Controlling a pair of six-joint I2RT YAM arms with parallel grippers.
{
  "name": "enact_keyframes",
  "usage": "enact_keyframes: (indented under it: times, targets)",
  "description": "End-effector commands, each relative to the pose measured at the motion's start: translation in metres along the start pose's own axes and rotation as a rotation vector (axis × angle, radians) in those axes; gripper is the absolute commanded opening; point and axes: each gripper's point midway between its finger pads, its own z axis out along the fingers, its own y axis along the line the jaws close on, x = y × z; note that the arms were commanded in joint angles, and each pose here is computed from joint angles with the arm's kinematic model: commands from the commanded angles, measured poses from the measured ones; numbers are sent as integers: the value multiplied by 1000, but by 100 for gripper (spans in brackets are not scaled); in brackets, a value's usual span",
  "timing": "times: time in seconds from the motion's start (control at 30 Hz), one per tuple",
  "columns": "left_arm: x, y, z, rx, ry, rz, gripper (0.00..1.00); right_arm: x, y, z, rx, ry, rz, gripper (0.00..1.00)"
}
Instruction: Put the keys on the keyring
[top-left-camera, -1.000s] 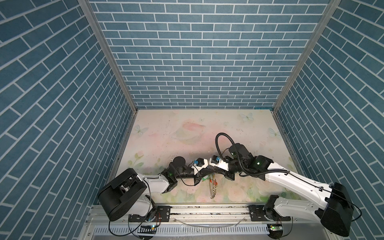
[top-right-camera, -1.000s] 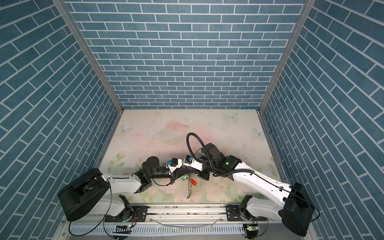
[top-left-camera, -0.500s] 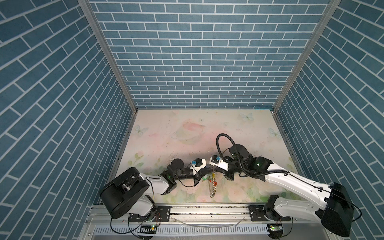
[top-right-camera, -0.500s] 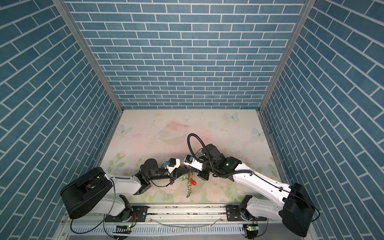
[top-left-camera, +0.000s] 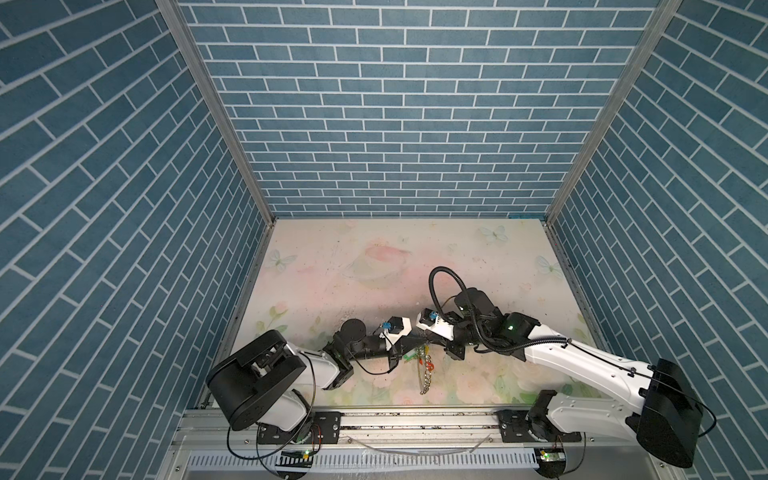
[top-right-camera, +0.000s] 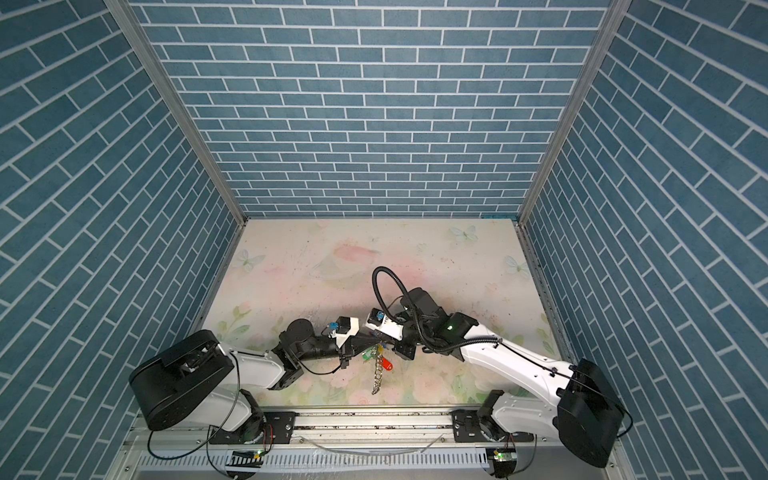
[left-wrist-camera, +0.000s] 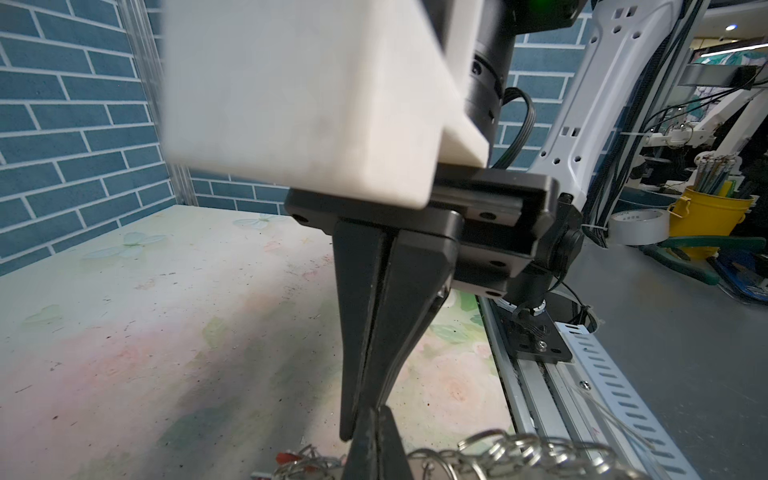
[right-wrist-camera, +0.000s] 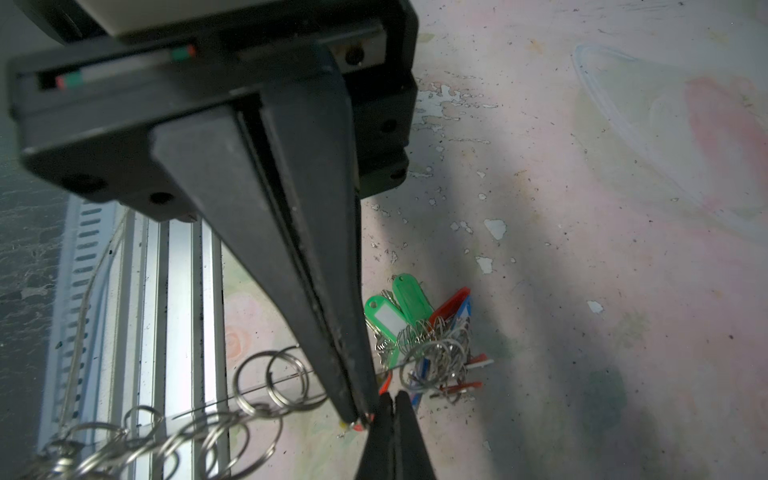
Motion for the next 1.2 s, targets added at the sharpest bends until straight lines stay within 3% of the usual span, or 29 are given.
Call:
enact_keyframes:
  times: [0.0,0.13,0.27,0.53,0.77,1.17]
  targets:
    - [-20,-1,-2,-6,-78,56,0,9,-5,-8,69,17,13,5]
    - [-21,-1,-4,-14,-78,72,0,9,-4,-19,97,3,0,12]
    - [-21,-2,-4,-16,-75,78,0,1,7,-19,33,-42,-8,15]
    - [-21,-6,-5,3,-76,88,0,1,24,-11,-75,-57,-17,16]
    - [-20,-12,-5,43,-79,89,0,1,17,-5,-52,-40,-15,12]
    - [-19,-16,-4,68,-73,82,0,1,13,-9,-15,-45,-23,17]
